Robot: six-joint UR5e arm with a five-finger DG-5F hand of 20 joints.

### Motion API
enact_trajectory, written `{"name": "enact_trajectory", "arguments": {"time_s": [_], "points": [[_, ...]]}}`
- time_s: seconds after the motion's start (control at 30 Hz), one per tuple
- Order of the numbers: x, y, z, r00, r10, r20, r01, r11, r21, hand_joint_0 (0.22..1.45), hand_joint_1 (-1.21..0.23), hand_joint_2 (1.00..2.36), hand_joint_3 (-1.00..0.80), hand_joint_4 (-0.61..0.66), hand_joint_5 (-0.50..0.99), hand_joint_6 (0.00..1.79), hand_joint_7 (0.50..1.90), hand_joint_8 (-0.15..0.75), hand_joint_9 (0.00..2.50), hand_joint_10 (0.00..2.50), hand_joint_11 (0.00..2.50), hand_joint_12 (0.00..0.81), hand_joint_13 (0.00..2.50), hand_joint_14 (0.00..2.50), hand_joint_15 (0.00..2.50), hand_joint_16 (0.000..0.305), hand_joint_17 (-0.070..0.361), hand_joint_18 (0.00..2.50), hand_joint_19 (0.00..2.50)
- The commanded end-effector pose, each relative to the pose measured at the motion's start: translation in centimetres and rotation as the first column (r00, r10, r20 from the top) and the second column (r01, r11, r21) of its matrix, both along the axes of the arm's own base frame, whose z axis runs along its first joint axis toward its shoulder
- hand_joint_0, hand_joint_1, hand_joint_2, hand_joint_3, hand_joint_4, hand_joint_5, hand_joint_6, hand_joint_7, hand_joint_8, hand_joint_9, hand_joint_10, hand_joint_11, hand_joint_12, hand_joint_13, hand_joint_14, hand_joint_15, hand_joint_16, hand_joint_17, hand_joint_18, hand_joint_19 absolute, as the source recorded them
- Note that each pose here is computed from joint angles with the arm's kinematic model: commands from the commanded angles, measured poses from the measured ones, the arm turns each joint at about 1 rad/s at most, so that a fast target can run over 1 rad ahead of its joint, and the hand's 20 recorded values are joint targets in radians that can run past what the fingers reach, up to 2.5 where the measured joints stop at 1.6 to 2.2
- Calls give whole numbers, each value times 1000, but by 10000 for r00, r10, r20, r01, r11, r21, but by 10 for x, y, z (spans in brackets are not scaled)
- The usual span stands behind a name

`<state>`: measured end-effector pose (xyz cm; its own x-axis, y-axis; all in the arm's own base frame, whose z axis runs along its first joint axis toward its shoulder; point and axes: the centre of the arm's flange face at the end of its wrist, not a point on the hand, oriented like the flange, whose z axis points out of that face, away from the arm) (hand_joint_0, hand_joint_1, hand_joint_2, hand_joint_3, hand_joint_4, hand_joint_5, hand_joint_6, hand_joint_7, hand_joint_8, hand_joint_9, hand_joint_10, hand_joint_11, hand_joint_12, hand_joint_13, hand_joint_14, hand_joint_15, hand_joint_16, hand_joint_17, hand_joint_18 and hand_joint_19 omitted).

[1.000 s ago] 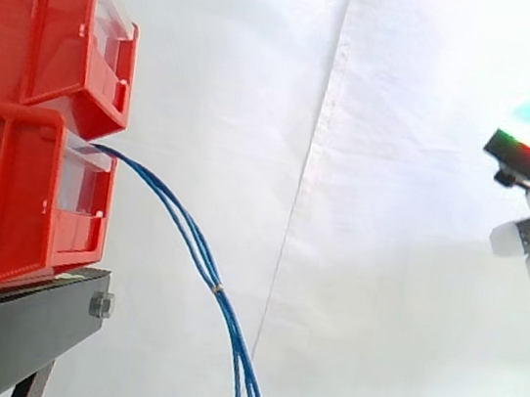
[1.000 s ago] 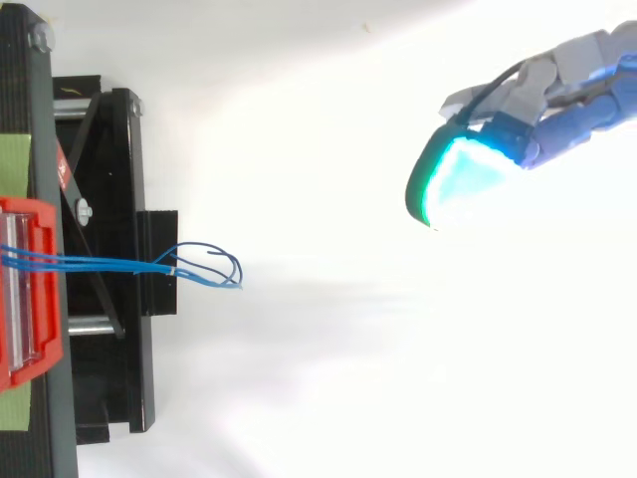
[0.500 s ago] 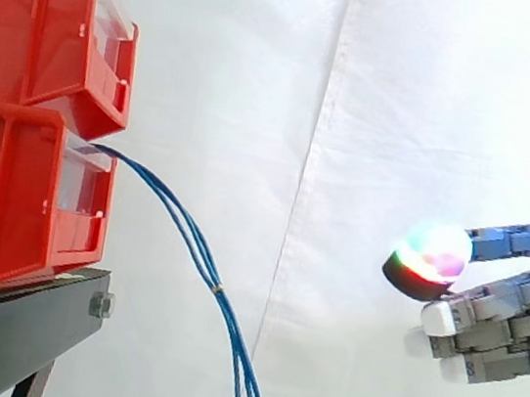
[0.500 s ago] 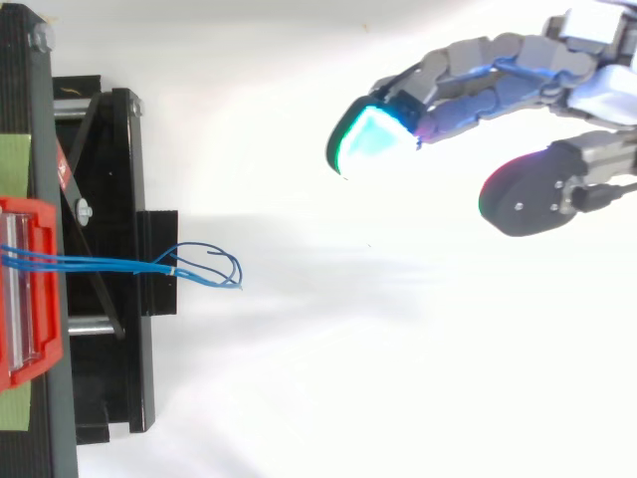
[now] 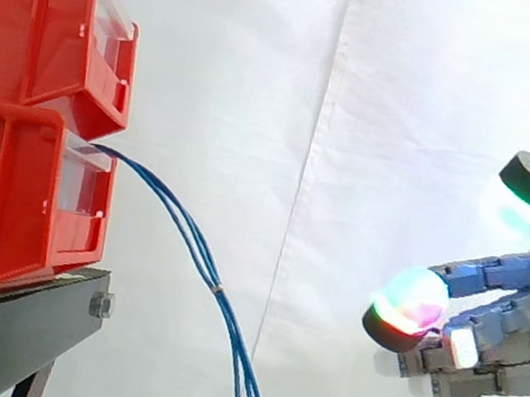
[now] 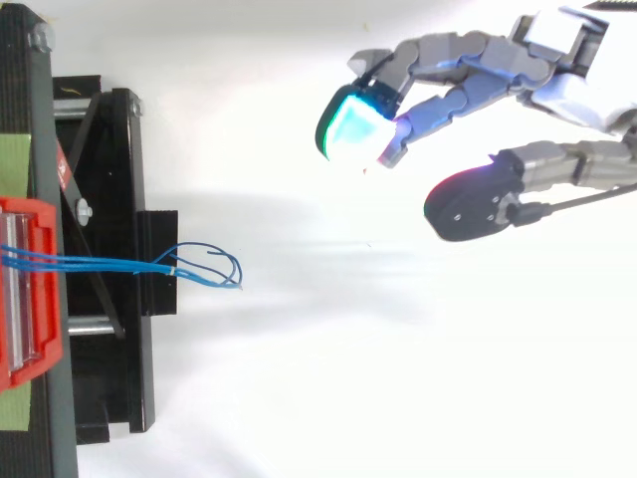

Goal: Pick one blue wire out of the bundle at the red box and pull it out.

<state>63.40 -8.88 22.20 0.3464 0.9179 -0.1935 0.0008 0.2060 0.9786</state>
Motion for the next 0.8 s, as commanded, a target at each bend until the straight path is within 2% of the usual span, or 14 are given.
{"name": "enact_trajectory", "arguments": {"time_s": [0.0,0.03,0.07,0.17,0.3,0.33,0.37,0.57,0.63,0.7,0.73,0.77], "points": [[19,4,-14,9956,22,940,-29,10000,69,430,-598,1000,-500,255,-127,503,945,282,990,22,830,398,426,8,200,67,150,215,170],[23,5,-13,9938,50,1107,-60,9999,88,430,-599,1000,-500,253,-129,503,943,284,992,22,820,398,434,8,216,67,150,227,179],[32,6,-20,9921,110,1250,-124,9999,103,431,-596,1000,-500,255,-130,503,941,277,1003,22,816,399,454,9,226,66,149,245,201],[51,7,-24,9890,389,1425,-412,9991,132,434,-593,1000,-500,253,-132,503,939,276,990,24,814,398,470,9,237,66,148,272,221],[73,9,-29,9878,646,1417,-685,9974,228,438,-593,1000,-500,256,-133,503,942,273,974,23,793,397,471,10,241,66,148,280,227],[87,10,-34,9883,756,1325,-820,9957,433,439,-594,1000,-500,257,-133,503,939,276,971,22,784,396,471,9,245,66,148,282,228],[93,10,-38,9889,764,1275,-838,9950,541,440,-598,1000,-500,258,-133,504,936,273,971,22,786,394,471,9,249,65,147,285,227],[104,14,-47,9886,770,1292,-862,9940,672,465,-616,1000,-500,255,-130,503,946,270,994,23,857,386,486,10,271,62,140,292,249],[106,16,-55,9882,814,1297,-903,9938,642,466,-617,1000,-500,254,-130,503,947,273,984,22,860,386,488,10,272,62,140,300,258],[111,19,-63,9859,858,1439,-960,9932,656,467,-616,1000,-500,248,-131,504,945,265,932,22,802,385,476,10,259,62,140,302,254],[118,19,-68,9835,858,1596,-982,9926,718,464,-613,1000,-500,247,-131,503,940,264,914,21,771,384,469,10,254,62,140,304,246],[119,20,-68,9825,858,1652,-992,9923,748,459,-602,1000,-500,242,-134,503,932,263,806,18,646,386,448,9,241,63,142,309,246]]}}
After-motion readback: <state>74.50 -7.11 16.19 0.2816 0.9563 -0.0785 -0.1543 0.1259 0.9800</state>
